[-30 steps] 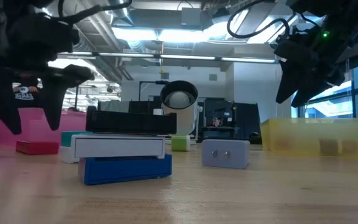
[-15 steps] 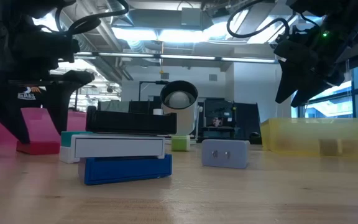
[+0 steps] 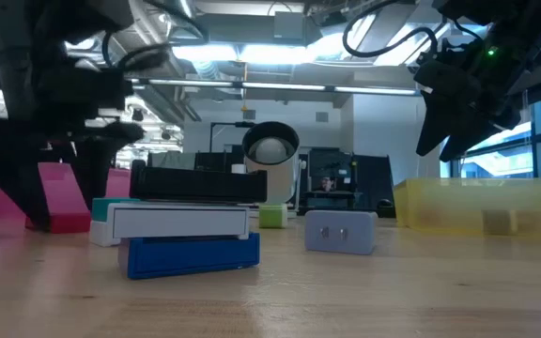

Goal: Pick & Place Office items
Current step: Put the middle red digital timer into the pink bin

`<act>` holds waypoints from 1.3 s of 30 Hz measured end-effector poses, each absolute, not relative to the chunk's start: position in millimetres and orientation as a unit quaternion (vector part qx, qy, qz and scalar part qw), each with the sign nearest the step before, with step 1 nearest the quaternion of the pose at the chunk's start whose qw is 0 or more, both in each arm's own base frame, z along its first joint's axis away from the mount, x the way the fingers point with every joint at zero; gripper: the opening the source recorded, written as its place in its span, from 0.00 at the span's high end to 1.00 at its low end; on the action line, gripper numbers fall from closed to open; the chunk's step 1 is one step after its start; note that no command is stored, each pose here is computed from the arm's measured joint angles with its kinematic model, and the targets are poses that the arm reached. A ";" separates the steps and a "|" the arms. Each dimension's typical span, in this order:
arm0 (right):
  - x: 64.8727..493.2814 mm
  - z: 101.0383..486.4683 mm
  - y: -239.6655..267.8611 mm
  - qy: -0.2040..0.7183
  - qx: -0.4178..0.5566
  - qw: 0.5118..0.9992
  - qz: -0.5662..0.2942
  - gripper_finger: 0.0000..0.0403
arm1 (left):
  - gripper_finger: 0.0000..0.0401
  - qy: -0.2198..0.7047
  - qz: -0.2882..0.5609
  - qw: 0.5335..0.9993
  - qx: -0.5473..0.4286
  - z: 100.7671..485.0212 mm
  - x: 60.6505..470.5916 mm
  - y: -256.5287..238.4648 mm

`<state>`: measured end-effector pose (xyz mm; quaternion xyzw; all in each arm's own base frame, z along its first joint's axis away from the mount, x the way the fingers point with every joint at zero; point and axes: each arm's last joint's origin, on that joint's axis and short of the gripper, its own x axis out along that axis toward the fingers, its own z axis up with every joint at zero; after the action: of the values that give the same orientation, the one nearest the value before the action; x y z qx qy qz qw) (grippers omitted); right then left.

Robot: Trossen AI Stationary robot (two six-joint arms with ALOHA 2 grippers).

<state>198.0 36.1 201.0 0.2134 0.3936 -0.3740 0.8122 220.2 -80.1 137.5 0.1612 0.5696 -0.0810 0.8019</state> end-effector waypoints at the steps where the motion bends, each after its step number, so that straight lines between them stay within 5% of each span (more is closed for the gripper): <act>1: 198.2 201.0 36.1 0.393 0.214 0.813 -0.374 0.21 | 0.41 0.571 -0.084 0.800 0.165 135.8 221.5 -80.7; 10: 198.6 201.1 36.3 0.391 0.215 0.813 -0.373 0.21 | 0.42 0.571 -0.062 0.803 0.157 133.8 222.4 -80.7; 23: 198.6 201.2 36.3 0.391 0.215 0.813 -0.373 0.21 | 0.70 0.534 0.003 0.837 0.122 149.1 228.0 -81.7; 29: 198.6 201.2 36.3 0.391 0.215 0.813 -0.373 0.21 | 0.75 0.479 0.075 0.871 0.080 182.0 249.7 -83.7; 39: 198.6 201.1 36.3 0.391 0.215 0.813 -0.373 0.21 | 0.85 0.484 0.059 0.871 0.069 213.7 260.6 -88.0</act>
<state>198.6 36.3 201.1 0.2151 0.3912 -0.3730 0.8134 260.6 -88.0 213.7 0.0693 0.4835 0.0592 0.8706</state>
